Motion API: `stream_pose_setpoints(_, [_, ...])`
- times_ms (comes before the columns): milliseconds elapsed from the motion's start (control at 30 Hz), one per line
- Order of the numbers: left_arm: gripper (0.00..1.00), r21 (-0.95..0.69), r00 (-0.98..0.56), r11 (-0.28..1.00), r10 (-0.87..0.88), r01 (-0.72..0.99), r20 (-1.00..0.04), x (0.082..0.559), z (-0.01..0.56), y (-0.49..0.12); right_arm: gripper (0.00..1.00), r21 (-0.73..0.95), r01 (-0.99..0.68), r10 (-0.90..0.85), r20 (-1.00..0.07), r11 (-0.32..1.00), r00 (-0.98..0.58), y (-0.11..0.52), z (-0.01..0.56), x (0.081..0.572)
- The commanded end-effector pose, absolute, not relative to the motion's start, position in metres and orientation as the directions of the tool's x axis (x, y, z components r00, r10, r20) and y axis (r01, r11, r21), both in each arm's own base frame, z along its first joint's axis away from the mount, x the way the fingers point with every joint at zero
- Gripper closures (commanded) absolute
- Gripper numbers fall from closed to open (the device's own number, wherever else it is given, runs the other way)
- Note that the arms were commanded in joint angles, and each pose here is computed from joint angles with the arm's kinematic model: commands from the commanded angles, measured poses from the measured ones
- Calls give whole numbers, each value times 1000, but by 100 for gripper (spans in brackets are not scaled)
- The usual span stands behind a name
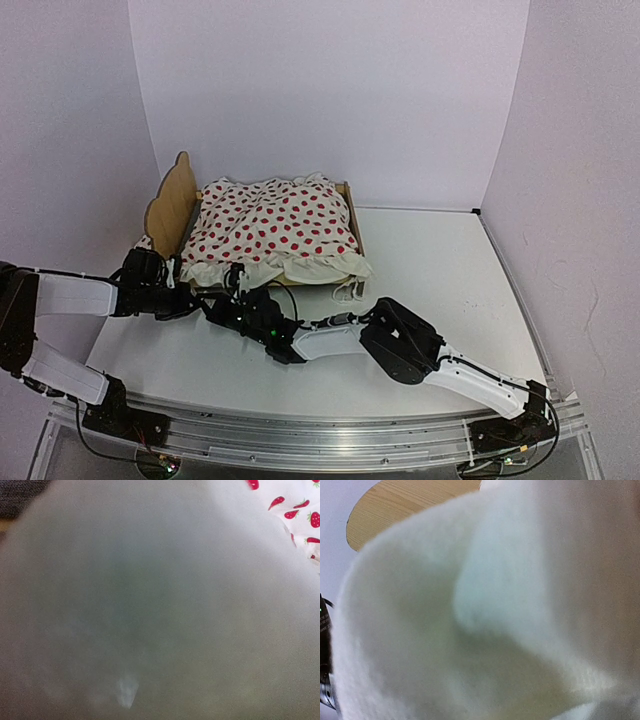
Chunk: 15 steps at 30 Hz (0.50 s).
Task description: Set up the pet bed
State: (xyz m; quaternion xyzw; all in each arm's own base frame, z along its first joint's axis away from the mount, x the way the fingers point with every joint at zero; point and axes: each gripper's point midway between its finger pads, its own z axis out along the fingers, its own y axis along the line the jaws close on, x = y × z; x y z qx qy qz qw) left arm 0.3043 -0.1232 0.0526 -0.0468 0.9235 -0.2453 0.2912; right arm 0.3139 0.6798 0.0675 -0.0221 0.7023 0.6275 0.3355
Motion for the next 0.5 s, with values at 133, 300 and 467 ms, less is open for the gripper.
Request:
stream_pose_setpoints(133, [100, -496, -818, 861, -206, 109, -537, 316, 73, -133, 100, 872, -255, 334, -409, 419, -849, 658, -28, 318])
stream_pose_setpoints(300, [100, -505, -849, 861, -214, 70, -482, 309, 68, -132, 100, 862, -251, 344, -421, 440, -839, 655, -28, 323])
stream_pose_setpoints(467, [84, -482, -848, 875, -217, 50, -483, 312, 74, -128, 100, 854, -286, 340, -450, 434, -826, 657, -16, 326])
